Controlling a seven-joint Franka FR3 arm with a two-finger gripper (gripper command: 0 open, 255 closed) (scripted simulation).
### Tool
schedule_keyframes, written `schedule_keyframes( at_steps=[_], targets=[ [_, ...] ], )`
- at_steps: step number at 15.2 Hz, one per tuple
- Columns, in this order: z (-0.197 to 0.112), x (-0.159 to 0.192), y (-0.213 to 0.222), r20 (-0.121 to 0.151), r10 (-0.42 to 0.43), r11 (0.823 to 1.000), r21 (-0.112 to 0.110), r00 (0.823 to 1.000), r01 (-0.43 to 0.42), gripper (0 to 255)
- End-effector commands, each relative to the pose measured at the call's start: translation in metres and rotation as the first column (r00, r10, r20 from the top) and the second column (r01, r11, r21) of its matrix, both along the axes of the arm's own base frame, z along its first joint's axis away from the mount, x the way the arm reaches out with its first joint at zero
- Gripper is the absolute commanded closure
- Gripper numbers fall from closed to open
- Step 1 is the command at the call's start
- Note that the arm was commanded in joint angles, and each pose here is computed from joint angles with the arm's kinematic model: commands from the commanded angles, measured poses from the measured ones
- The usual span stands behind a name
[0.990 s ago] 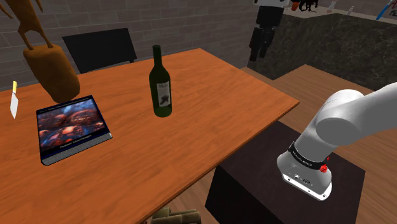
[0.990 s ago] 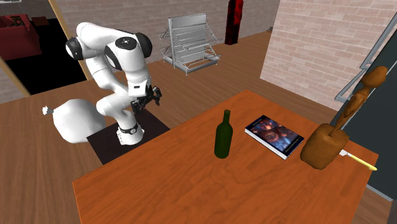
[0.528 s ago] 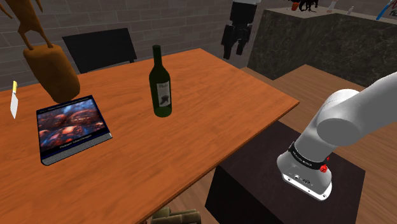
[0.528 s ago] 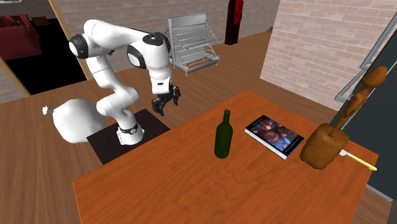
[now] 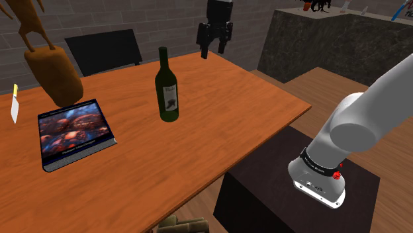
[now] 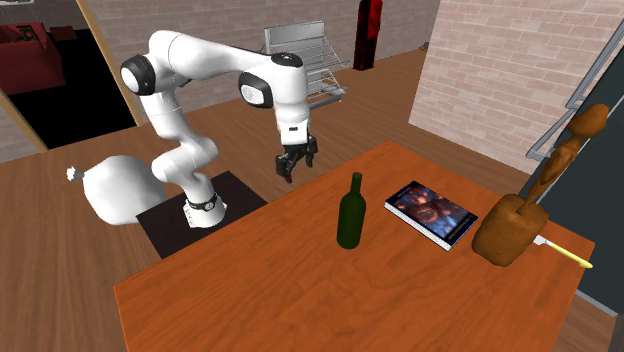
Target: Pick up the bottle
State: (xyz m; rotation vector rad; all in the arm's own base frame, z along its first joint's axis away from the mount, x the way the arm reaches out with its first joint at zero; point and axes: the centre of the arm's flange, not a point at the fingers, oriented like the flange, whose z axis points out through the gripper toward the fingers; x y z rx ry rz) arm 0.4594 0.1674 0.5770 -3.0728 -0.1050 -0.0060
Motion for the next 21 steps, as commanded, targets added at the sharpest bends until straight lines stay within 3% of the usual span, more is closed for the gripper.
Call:
schedule_keyframes(
  at_steps=[1, 12, 21],
  targets=[
    [0.004, 0.017, 0.020, 0.014, -0.007, 1.000, -0.007, 1.000, 0.007, 0],
    [0.013, 0.116, 0.121, 0.090, -0.038, 0.998, -0.052, 0.995, 0.043, 0],
    [-0.027, 0.119, 0.125, 0.092, -0.039, 0.998, -0.054, 0.995, 0.044, 0]
  ],
)
